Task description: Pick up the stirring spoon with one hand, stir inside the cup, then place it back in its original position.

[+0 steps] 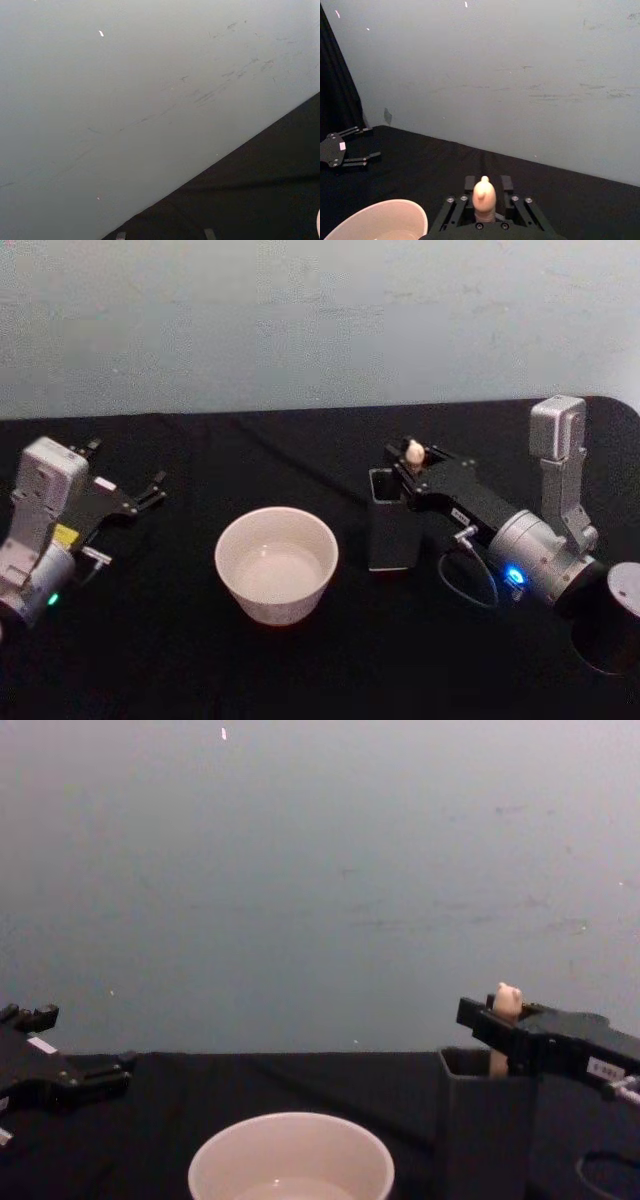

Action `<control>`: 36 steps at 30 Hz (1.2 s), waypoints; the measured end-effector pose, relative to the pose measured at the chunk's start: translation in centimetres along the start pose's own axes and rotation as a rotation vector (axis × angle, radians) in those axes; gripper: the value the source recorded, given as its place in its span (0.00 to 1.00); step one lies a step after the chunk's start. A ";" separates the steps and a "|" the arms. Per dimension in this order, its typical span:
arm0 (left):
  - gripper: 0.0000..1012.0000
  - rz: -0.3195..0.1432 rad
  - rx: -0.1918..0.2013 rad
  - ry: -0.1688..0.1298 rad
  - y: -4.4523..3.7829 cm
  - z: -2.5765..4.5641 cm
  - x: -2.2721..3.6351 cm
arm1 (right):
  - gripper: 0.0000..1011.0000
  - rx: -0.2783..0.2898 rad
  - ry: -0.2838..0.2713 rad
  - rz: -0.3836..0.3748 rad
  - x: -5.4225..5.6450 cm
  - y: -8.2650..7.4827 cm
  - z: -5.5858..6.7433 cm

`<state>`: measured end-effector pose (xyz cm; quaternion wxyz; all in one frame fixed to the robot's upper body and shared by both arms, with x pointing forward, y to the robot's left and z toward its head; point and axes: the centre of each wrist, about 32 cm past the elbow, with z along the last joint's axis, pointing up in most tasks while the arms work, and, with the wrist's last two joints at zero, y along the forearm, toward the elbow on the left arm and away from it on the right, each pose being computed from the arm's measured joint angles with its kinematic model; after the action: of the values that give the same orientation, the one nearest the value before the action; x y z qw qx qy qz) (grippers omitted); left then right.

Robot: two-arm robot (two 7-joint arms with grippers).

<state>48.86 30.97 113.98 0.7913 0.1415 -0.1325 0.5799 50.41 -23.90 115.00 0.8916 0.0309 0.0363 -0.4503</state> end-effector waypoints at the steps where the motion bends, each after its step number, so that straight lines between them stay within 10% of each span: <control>1: 0.99 0.000 0.000 0.000 0.00 0.00 0.00 | 0.32 0.000 0.000 0.000 0.0 0.0 0.0; 23: 0.99 0.000 0.000 0.000 0.00 0.00 0.00 | 0.98 0.001 0.001 0.001 0.0 0.0 0.0; 36: 0.99 0.000 0.000 0.000 0.00 0.00 0.00 | 0.99 0.187 -0.038 -0.076 0.9 -0.6 3.9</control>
<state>48.86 30.97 113.98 0.7913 0.1415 -0.1325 0.5799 50.61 -25.36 118.82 0.8677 0.1040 -0.0214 -0.4856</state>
